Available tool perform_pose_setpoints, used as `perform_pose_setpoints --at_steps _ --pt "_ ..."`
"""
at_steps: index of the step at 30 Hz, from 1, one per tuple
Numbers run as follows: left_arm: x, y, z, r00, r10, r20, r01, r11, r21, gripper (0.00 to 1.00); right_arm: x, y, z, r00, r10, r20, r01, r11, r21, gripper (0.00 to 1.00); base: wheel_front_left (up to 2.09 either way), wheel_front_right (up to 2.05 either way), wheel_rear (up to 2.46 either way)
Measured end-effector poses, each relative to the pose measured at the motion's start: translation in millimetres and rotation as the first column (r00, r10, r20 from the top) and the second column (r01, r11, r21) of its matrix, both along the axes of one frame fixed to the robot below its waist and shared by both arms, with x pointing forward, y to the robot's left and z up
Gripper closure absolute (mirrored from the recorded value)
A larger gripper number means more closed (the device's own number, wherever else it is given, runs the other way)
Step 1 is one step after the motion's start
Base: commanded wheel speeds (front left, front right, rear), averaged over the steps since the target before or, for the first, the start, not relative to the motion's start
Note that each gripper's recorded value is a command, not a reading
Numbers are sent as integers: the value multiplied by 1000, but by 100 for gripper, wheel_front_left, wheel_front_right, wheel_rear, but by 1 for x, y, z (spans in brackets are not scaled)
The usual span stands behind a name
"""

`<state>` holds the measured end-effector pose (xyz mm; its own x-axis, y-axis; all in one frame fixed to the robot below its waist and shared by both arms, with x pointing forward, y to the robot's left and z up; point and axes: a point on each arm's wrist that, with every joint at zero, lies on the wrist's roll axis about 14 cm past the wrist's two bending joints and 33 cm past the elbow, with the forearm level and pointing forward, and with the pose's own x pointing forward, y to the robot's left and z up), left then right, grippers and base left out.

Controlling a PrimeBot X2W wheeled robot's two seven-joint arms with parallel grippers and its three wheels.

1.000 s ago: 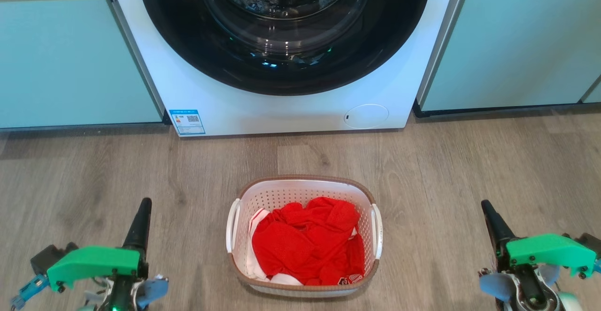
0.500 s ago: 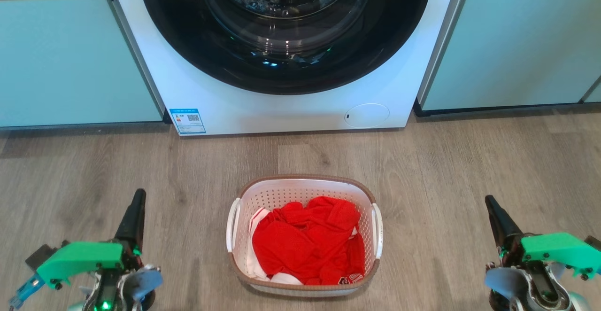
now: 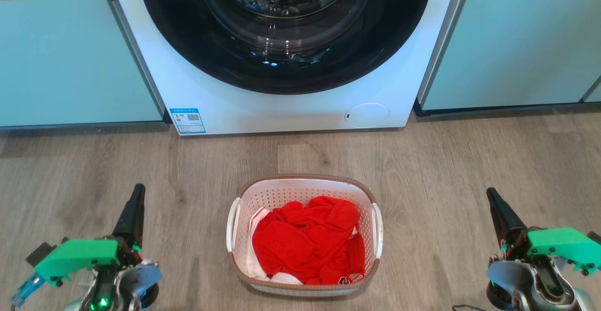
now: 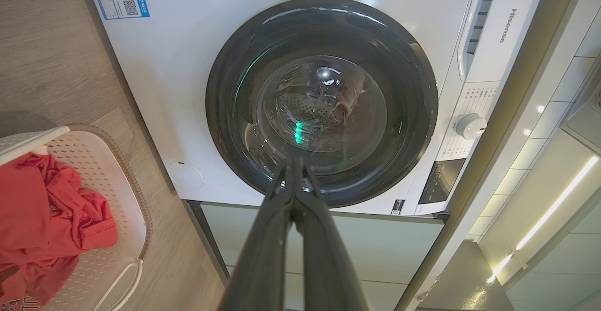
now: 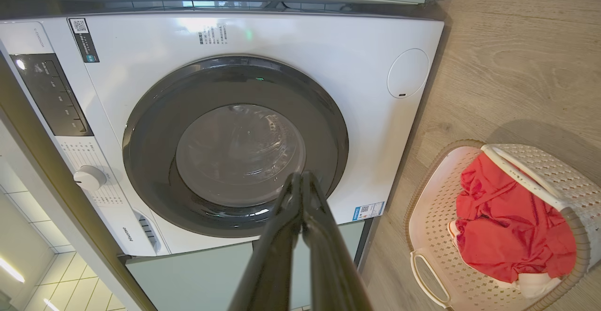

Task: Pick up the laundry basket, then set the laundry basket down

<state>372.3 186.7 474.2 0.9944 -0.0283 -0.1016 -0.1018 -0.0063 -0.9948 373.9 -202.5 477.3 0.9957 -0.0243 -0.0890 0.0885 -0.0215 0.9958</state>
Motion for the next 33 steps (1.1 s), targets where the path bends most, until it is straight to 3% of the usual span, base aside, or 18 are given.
perform_pose_setpoints --at_steps 33 --pt "0 4 0 1000 8 1 -8 1000 -3 100 0 -3 0 1000 -7 1 7 1000 1 100 0 0 0"
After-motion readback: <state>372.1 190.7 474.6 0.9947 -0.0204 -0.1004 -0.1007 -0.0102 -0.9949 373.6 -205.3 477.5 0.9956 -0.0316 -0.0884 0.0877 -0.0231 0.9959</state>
